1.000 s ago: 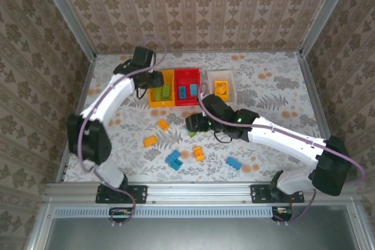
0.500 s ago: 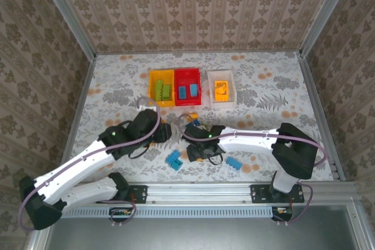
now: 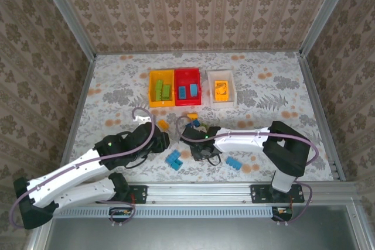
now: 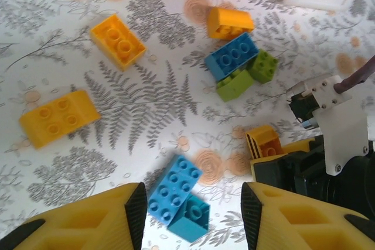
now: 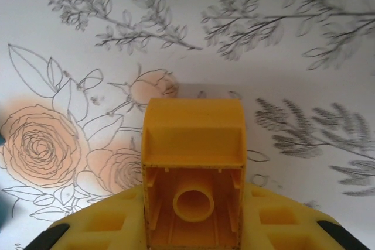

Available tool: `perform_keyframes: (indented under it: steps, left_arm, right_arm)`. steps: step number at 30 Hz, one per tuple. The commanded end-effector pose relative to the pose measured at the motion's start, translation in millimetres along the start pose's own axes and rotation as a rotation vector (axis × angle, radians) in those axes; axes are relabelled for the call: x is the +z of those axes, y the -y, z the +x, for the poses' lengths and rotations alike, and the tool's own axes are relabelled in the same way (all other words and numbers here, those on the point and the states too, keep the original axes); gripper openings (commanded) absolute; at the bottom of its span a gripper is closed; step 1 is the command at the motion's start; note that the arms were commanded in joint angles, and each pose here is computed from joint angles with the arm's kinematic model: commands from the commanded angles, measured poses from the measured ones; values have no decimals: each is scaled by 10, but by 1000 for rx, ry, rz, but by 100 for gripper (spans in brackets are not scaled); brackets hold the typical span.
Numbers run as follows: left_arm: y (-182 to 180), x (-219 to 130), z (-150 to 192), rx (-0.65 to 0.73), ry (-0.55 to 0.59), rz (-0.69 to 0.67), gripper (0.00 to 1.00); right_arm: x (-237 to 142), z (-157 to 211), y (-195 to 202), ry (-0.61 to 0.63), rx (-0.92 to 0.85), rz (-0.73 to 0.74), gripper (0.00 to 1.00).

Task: Sort the legos into containers by color

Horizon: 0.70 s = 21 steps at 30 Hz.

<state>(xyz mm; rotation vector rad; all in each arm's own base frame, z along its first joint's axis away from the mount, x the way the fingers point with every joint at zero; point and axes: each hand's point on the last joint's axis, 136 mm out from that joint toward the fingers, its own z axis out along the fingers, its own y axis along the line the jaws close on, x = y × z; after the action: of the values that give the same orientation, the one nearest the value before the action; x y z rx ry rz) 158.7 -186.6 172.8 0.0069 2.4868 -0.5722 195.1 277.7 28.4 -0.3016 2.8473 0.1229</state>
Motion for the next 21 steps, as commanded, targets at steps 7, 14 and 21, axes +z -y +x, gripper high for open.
perform_keyframes:
  steps: [7, 14, 21]
  left_arm:
    - [934, 5, -498, 109, 95, 213, 50]
    - [1399, 193, -787, 160, 122, 247, 50]
    - [1589, 363, -874, 187, 120, 252, 50]
  right_arm:
    - [-721, -1190, 1009, 215, 185, 18, 25]
    - [-592, -2265, 1446, 208, 313, -33, 26]
    - [-167, -2781, 1666, 127, 400, -65, 27]
